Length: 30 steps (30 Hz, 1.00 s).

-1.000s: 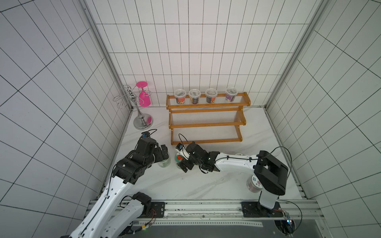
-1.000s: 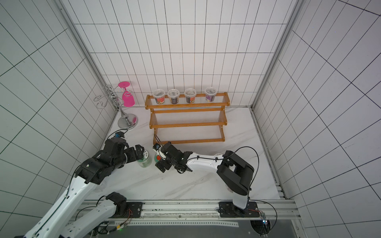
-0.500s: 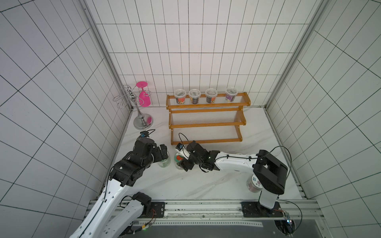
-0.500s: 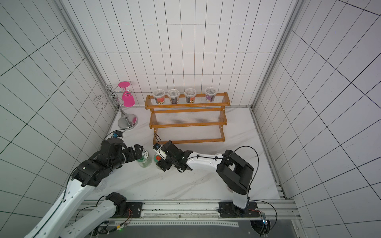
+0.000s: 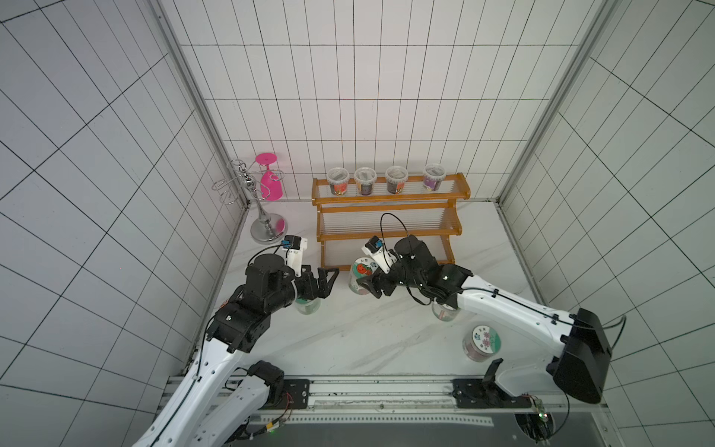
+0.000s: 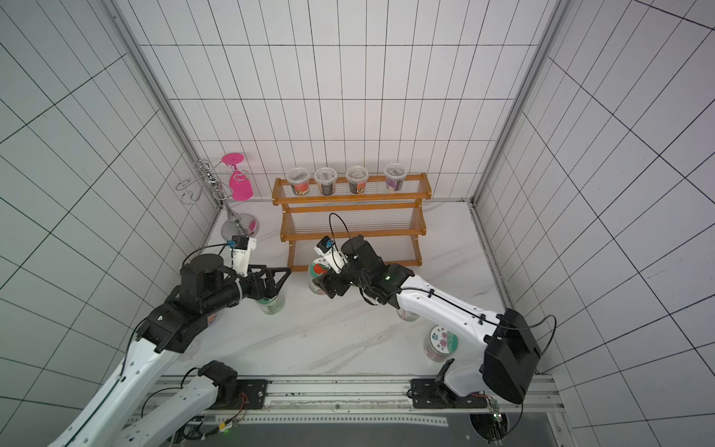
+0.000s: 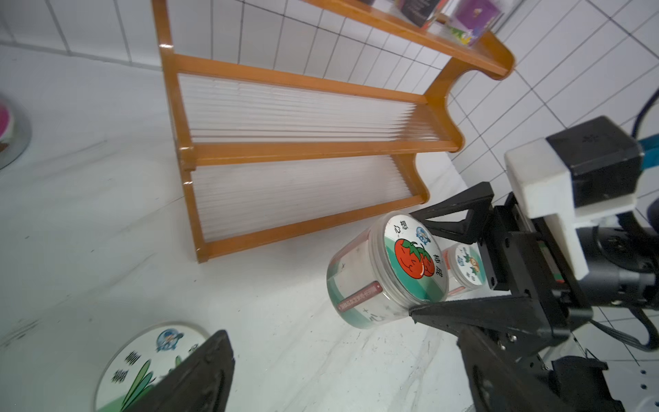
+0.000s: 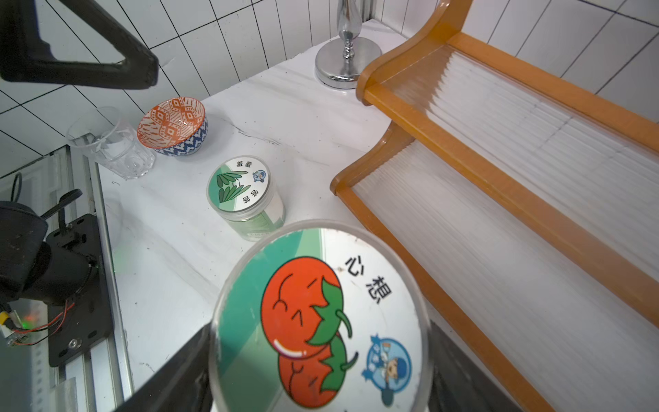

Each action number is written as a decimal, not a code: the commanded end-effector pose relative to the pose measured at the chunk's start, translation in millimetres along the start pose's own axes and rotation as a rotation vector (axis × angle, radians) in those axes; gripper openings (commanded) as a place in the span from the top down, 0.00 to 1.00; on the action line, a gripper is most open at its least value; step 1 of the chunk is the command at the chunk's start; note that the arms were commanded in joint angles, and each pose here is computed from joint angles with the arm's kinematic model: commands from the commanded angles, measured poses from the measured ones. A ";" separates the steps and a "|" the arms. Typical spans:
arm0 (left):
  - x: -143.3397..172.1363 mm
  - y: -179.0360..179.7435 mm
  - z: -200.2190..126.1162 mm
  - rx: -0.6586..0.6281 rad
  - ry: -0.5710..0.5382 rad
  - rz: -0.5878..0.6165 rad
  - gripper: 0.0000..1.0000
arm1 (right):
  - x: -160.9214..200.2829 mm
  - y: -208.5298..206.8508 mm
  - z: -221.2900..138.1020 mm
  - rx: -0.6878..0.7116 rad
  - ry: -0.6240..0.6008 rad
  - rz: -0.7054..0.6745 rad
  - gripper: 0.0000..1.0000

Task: Place the seed container on the shelf
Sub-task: Pick up the seed jar at the center of the board.

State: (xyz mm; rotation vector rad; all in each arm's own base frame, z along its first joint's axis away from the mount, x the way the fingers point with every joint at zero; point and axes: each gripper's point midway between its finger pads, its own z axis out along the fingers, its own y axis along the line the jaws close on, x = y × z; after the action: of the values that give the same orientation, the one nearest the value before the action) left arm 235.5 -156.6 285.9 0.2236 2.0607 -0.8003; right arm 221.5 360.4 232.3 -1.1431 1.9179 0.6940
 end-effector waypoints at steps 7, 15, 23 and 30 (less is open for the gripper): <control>1.8 -82.1 12.0 0.368 -0.081 0.348 0.01 | -15.8 21.8 -76.8 -0.135 0.031 -0.044 0.49; 43.4 -131.4 29.8 0.577 0.033 0.463 0.01 | -25.3 50.7 -123.9 -0.252 -0.040 -0.109 0.49; 71.5 -151.9 33.0 0.709 0.104 0.522 0.01 | -21.7 62.0 -140.4 -0.300 -0.046 -0.138 0.49; 85.5 -160.7 39.9 0.789 0.169 0.536 0.01 | -23.3 72.1 -148.2 -0.356 -0.059 -0.155 0.49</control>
State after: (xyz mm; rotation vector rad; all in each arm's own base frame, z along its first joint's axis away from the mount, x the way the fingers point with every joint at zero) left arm 150.5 -312.1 267.2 1.1865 1.6790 -1.1892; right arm 122.0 290.5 301.0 -1.4474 1.8037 0.9453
